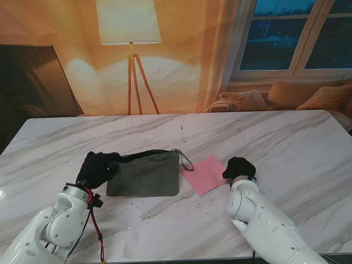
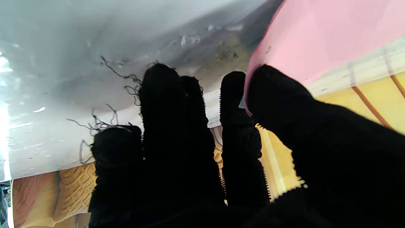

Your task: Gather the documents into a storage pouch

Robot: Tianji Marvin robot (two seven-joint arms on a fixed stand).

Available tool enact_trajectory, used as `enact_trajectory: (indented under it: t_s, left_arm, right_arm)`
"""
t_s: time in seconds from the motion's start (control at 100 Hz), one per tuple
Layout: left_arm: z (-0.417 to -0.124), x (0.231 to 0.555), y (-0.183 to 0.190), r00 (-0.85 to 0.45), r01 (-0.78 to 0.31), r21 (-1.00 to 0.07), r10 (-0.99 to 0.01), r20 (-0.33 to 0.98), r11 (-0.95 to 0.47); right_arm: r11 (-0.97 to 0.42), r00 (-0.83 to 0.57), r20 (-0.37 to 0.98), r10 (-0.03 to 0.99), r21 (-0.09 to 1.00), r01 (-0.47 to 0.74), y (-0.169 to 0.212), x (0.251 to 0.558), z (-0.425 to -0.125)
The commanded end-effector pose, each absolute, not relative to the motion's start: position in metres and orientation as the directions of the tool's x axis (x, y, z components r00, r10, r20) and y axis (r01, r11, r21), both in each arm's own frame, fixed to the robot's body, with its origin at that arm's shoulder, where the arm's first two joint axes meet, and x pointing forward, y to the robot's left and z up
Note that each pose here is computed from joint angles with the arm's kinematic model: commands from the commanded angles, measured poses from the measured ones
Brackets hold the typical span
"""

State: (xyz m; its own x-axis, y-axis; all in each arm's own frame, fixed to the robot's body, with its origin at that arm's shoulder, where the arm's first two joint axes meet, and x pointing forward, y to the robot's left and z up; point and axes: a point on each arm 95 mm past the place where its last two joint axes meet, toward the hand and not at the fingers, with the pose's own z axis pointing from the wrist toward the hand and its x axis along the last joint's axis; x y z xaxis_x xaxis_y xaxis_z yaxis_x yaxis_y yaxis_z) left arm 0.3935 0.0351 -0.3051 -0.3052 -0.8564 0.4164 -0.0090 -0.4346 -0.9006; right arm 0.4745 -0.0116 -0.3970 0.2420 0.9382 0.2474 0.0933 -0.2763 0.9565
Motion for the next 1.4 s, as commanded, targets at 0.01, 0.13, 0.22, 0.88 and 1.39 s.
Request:
enact_trajectory:
  t_s: [0.01,0.13,0.22,0.88,1.39]
  left_arm:
    - [-0.304,0.392,0.033,-0.306,-0.013,-0.902,-0.857,0.415,-0.432]
    - [-0.304,0.391,0.034,-0.303,-0.011,-0.902,-0.859,0.414,-0.431]
    - [-0.304,0.391,0.034,-0.3,-0.01,-0.902,-0.859,0.414,-0.431]
    - [-0.303,0.391,0.036,-0.299,-0.009,-0.905,-0.863,0.408,-0.425]
    - [-0.303,0.393,0.037,-0.303,-0.007,-0.909,-0.865,0.399,-0.417]
  right_arm:
    - [-0.314,0.253,0.284,0.925,0.946,0.085,-0.009,0.472,-0.399]
    - [-0.372,0.262,0.342,0.902,0.926,0.069,-0.008,0.47,-0.396]
    - [-0.429,0.261,0.4,0.878,0.901,0.063,-0.007,0.469,-0.393]
    - [-0.598,0.195,0.576,0.794,0.797,0.084,0.007,0.462,-0.382]
    - [-0.615,0.188,0.596,0.781,0.786,0.062,0.01,0.462,-0.381]
